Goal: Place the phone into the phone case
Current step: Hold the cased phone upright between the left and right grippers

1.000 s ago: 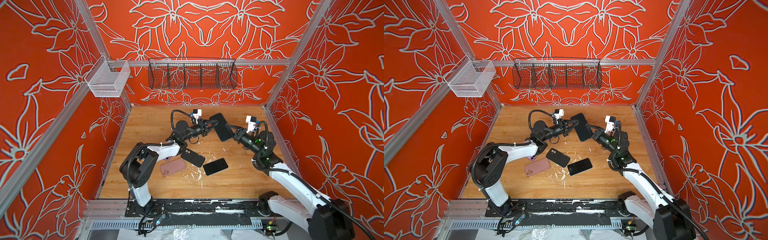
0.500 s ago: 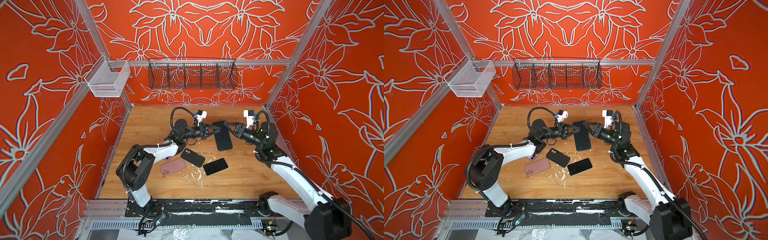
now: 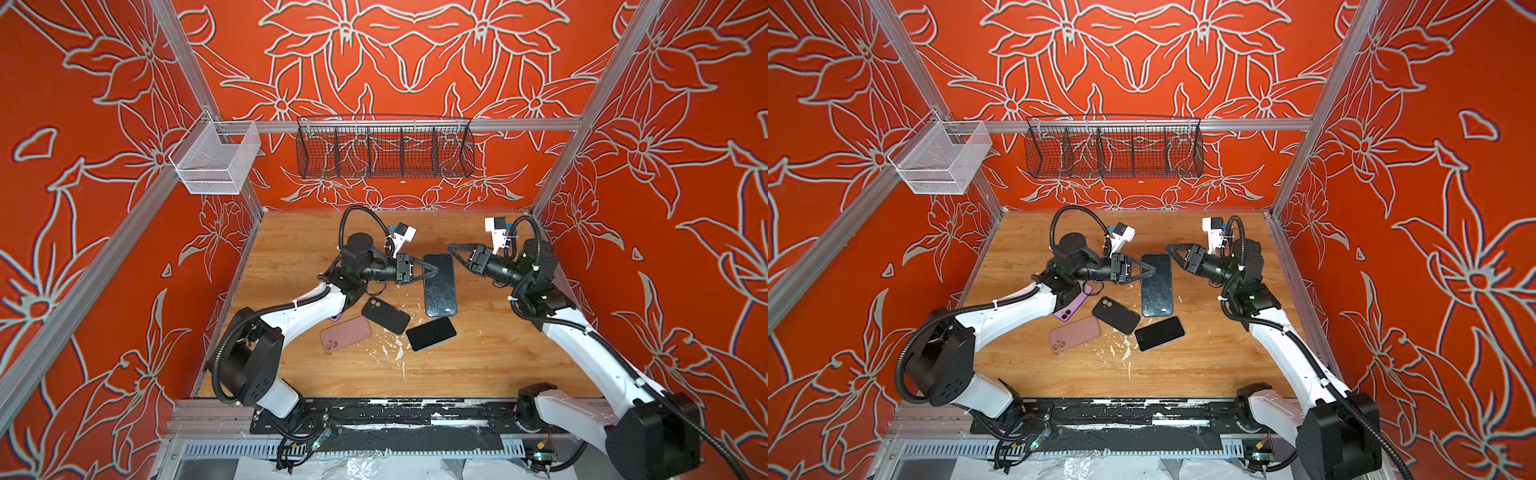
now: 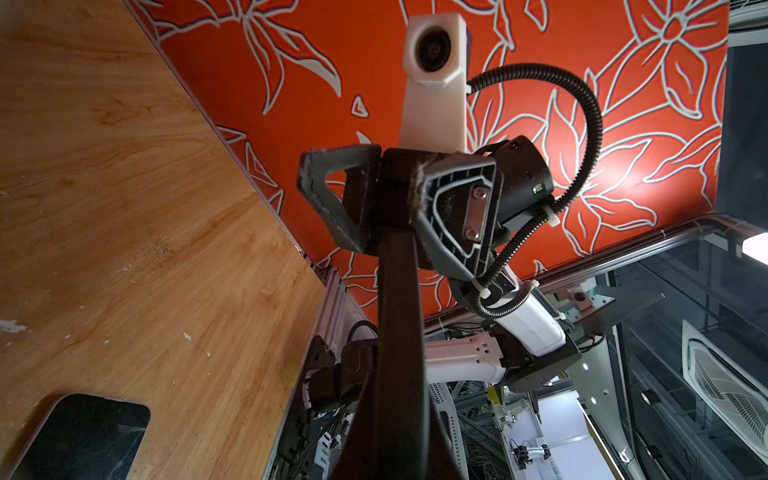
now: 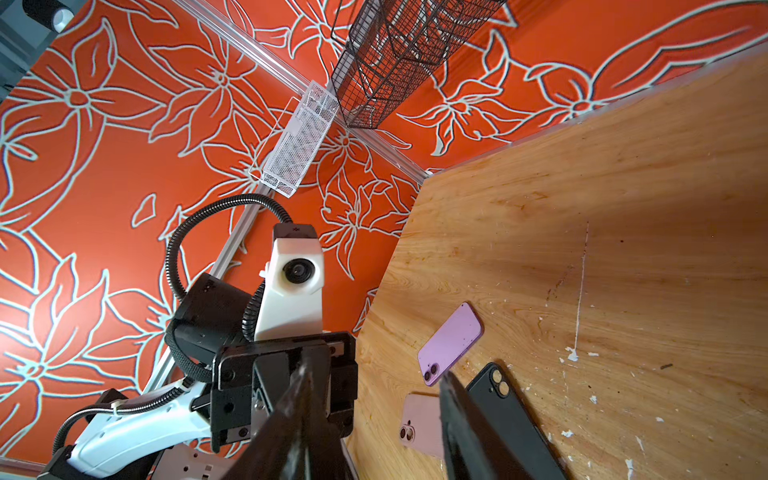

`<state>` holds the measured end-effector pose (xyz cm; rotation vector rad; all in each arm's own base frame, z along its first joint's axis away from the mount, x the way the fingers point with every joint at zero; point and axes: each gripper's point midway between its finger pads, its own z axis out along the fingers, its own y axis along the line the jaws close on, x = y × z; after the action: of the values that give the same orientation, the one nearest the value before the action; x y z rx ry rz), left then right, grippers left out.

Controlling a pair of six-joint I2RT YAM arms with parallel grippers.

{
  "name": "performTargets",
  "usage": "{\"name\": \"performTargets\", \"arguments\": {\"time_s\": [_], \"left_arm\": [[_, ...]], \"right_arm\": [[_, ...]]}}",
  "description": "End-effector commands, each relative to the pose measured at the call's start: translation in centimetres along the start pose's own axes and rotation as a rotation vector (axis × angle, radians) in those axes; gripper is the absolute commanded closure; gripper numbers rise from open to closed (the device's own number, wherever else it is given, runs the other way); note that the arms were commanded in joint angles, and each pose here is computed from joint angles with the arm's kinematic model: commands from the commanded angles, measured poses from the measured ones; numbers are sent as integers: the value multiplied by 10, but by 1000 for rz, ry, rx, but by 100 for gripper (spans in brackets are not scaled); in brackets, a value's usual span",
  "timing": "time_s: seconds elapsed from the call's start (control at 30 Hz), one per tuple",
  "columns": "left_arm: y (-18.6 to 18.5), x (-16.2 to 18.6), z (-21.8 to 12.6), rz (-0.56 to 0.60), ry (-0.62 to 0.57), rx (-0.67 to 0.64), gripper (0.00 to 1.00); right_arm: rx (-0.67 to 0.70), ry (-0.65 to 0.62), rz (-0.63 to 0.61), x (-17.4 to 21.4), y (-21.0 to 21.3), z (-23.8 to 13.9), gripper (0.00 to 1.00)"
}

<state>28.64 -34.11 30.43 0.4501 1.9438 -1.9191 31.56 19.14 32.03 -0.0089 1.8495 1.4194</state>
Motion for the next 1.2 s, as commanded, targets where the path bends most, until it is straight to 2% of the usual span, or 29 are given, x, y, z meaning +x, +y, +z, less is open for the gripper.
{"name": "performTargets", "arguments": {"time_s": [0.0,0.43,0.7,0.9,1.03,1.17], "left_arm": [[-22,-11,-1,70,-19,37,100],[-8,-19,3,-4,-57,13,100],[3,-20,5,-52,-67,-7,100],[6,-23,6,-65,-77,-13,100],[12,-23,6,-80,-82,-31,100],[20,-22,5,-93,-86,-77,100]], "right_arm": [[-50,4,-15,1,10,0,51],[-72,21,-10,10,10,4,64],[-64,33,-10,15,4,8,78],[-65,42,-15,18,2,9,83],[-67,34,-33,16,8,6,83],[46,0,-65,11,-1,-5,60]]}}
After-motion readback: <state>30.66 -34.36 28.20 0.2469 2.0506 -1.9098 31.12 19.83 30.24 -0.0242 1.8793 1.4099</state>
